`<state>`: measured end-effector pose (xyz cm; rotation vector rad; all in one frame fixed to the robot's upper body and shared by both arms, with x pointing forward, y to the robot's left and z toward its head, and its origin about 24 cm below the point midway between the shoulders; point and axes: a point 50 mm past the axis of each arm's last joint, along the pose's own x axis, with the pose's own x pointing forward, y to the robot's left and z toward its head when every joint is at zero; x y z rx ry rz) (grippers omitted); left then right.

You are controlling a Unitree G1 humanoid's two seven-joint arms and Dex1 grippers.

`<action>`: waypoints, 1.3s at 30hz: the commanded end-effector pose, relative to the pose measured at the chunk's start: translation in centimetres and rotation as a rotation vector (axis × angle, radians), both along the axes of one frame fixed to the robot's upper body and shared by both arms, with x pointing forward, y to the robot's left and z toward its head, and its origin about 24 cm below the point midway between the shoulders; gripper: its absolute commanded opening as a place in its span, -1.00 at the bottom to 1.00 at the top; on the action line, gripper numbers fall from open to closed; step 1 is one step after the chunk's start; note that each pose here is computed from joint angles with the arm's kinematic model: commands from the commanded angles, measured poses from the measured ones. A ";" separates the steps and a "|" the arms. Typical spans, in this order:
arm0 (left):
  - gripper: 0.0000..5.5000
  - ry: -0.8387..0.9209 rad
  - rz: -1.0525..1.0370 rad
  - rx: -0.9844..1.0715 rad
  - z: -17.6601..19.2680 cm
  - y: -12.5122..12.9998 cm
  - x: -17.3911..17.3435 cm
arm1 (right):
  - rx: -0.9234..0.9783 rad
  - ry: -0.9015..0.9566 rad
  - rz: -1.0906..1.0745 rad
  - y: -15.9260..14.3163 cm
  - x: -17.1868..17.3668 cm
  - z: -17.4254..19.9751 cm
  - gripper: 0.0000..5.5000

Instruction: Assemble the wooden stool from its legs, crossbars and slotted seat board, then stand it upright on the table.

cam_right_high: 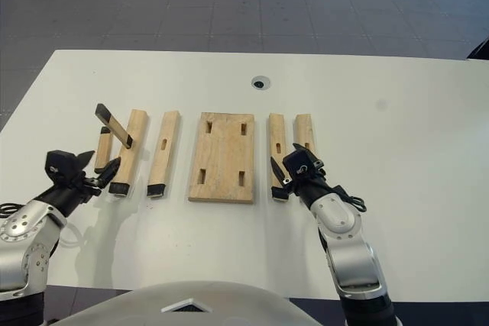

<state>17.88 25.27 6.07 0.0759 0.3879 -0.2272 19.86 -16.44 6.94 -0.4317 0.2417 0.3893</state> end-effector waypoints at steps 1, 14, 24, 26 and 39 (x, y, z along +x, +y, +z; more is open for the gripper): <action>0.24 0.098 0.019 0.079 -0.1 -1.0 -0.2 | -0.016 0.006 -0.004 -0.2 -0.2 0.2 0.09; 0.24 0.264 0.129 0.163 -2.6 -1.8 -1.6 | -0.011 0.001 0.027 0.2 -0.1 0.3 0.09; 0.24 0.203 0.152 0.190 -2.4 -1.7 0.1 | -0.014 0.006 0.028 0.3 -0.1 0.3 0.09; 0.24 0.199 0.151 0.211 -2.3 -1.6 0.1 | -0.014 0.008 0.028 0.2 -0.1 0.2 0.09; -0.29 0.263 0.100 0.337 -3.2 -1.8 0.5 | -0.018 0.000 0.017 0.0 0.3 0.4 0.09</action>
